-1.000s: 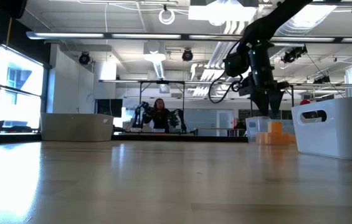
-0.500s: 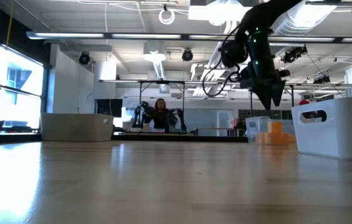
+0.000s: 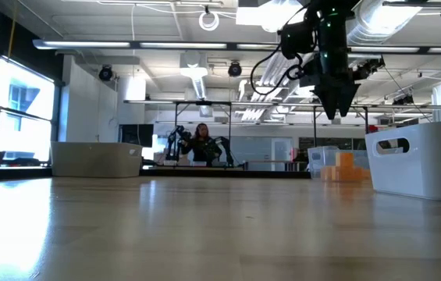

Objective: Sort & place blocks by color
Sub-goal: Put the orange game piece into the white bin

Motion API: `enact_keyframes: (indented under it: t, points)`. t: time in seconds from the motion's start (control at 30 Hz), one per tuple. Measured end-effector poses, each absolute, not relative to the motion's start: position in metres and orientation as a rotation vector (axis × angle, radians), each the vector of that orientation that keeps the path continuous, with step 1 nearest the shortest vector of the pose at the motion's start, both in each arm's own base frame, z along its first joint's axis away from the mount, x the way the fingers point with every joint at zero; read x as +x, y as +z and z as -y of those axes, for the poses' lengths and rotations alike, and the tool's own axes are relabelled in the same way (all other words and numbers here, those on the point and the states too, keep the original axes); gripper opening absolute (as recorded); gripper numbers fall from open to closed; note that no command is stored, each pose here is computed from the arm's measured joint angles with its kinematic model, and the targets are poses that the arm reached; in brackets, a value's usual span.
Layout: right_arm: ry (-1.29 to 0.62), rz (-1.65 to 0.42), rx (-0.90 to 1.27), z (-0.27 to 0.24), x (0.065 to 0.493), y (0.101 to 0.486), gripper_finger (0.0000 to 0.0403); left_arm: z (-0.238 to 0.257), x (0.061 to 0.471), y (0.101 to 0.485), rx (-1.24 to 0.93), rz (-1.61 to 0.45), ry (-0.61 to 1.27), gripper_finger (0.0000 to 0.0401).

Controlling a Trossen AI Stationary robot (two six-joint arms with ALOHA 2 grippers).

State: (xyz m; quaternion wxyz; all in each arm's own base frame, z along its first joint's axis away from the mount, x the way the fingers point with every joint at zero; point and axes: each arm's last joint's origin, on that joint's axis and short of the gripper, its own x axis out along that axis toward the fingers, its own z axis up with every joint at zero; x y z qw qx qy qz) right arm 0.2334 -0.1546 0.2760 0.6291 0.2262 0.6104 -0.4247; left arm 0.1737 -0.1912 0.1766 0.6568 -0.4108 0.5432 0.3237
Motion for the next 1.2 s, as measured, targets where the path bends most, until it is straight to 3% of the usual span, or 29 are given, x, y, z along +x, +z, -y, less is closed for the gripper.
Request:
enact_keyframes:
  t: [0.6,0.97,1.2]
  points:
    - [-0.913,-1.394,0.469,0.127,0.249,0.276,0.0222,0.204,0.181,0.143,-0.871,-1.361,0.748,0.0166]
    - [-0.706,-1.381,0.425,0.069,0.274,0.276,0.0222,0.204,0.187,0.140,-0.791,-1.367,0.657,0.0075]
    - [-0.486,-1.303,0.408,0.027,0.293,0.277,0.0222,0.200,0.195,0.140,-0.749,-1.322,0.615,0.0074]
